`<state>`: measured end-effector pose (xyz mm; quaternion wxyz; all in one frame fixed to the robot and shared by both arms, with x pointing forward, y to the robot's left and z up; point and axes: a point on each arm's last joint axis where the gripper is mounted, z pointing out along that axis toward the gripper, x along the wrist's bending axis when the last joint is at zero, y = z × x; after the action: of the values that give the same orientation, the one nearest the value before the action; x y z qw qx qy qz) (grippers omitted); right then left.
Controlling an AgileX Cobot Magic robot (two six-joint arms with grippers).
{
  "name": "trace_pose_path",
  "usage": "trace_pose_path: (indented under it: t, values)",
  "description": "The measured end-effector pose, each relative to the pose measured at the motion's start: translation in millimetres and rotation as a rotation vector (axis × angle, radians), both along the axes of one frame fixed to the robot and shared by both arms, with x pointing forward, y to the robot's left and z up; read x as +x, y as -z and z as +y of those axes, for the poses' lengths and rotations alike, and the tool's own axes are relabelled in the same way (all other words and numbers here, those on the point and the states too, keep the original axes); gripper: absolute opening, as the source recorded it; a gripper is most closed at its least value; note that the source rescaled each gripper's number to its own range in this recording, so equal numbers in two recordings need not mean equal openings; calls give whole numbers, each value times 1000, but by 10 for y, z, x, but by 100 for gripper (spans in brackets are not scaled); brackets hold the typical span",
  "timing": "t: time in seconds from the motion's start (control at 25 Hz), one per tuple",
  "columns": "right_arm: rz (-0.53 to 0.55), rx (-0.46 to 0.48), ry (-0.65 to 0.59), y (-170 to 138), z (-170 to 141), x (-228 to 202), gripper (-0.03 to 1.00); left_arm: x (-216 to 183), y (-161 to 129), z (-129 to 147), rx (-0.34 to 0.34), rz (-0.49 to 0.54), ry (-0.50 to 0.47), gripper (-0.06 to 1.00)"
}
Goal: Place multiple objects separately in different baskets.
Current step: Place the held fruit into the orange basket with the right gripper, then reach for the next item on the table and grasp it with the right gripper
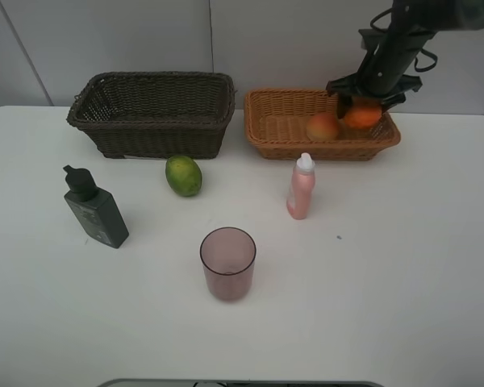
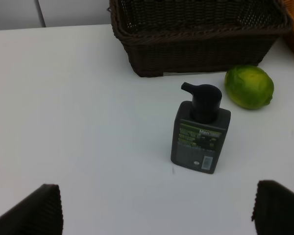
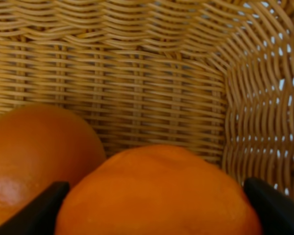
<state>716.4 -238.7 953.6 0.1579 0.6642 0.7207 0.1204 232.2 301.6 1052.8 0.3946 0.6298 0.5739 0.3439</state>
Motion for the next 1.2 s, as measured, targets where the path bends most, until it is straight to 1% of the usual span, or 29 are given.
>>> trace_pose_path:
  t: [0.08, 0.12, 0.2, 0.24, 0.36, 0.48, 0.6, 0.84, 1.04, 1.2]
  values:
    - [-9, 9, 2, -3, 7, 7, 71, 0, 0, 0, 0, 0, 0, 99]
    - [-12, 13, -1, -4, 11, 10, 76, 0, 0, 0, 0, 0, 0, 99]
    - [-14, 16, -3, -5, 14, 12, 87, 0, 0, 0, 0, 0, 0, 99]
    - [-14, 16, -3, -5, 15, 12, 91, 0, 0, 0, 0, 0, 0, 99]
    - [-15, 12, -28, -8, 16, 15, 97, 0, 0, 0, 0, 0, 0, 99]
    - [-18, 9, -41, -20, 18, 14, 97, 0, 0, 0, 0, 0, 0, 99]
    - [-22, 8, -44, -96, 19, -7, 97, 0, 0, 0, 0, 0, 0, 99]
    - [-13, 8, -79, -381, 84, -130, 98, 0, 0, 0, 0, 0, 0, 99]
    - [7, 62, -87, -638, 211, -281, 98, 0, 0, 0, 0, 0, 0, 99]
    - [6, 79, -112, -852, 316, -410, 98, 0, 0, 0, 0, 0, 0, 99]
